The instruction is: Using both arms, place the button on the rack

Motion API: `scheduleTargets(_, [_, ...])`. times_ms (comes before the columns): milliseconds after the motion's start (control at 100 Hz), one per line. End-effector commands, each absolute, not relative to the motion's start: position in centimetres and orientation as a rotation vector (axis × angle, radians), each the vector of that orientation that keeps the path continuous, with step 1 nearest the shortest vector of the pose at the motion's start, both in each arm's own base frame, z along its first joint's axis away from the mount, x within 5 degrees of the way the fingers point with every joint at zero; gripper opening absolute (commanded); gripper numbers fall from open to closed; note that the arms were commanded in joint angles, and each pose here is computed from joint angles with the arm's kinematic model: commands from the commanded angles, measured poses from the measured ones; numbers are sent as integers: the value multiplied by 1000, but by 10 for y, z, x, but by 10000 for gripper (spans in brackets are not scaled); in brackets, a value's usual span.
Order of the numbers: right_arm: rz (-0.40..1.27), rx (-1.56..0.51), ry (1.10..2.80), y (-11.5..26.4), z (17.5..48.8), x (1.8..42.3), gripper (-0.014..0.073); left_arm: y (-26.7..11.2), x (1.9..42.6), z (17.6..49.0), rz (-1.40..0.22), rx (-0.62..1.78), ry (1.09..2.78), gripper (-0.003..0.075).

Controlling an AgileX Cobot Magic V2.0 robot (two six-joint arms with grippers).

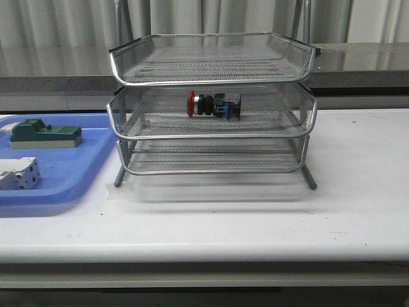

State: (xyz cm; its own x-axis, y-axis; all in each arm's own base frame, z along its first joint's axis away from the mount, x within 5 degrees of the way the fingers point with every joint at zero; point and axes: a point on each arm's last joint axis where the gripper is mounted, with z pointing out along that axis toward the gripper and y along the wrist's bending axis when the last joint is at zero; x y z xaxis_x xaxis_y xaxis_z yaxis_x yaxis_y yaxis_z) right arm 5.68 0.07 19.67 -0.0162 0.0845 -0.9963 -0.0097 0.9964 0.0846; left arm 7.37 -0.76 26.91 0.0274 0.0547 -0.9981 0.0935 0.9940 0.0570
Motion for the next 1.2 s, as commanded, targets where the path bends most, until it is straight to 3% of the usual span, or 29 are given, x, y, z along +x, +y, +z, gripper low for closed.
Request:
scheduleTargets(0, [68, 47, 1464, 1, 211, 54, -60, -4, 73, 283, -3, 83, 1468, -20])
scheduleTargets(330, [68, 47, 1464, 1, 211, 54, -60, -4, 72, 281, 4, 94, 1457, -20])
scheduleTargets(880, [68, 47, 1464, 1, 211, 54, -60, -4, 57, 212, -46, 61, 1420, -20])
scheduleTargets(1190, [68, 47, 1464, 1, 211, 54, -60, -4, 54, 207, -39, 67, 1400, -20])
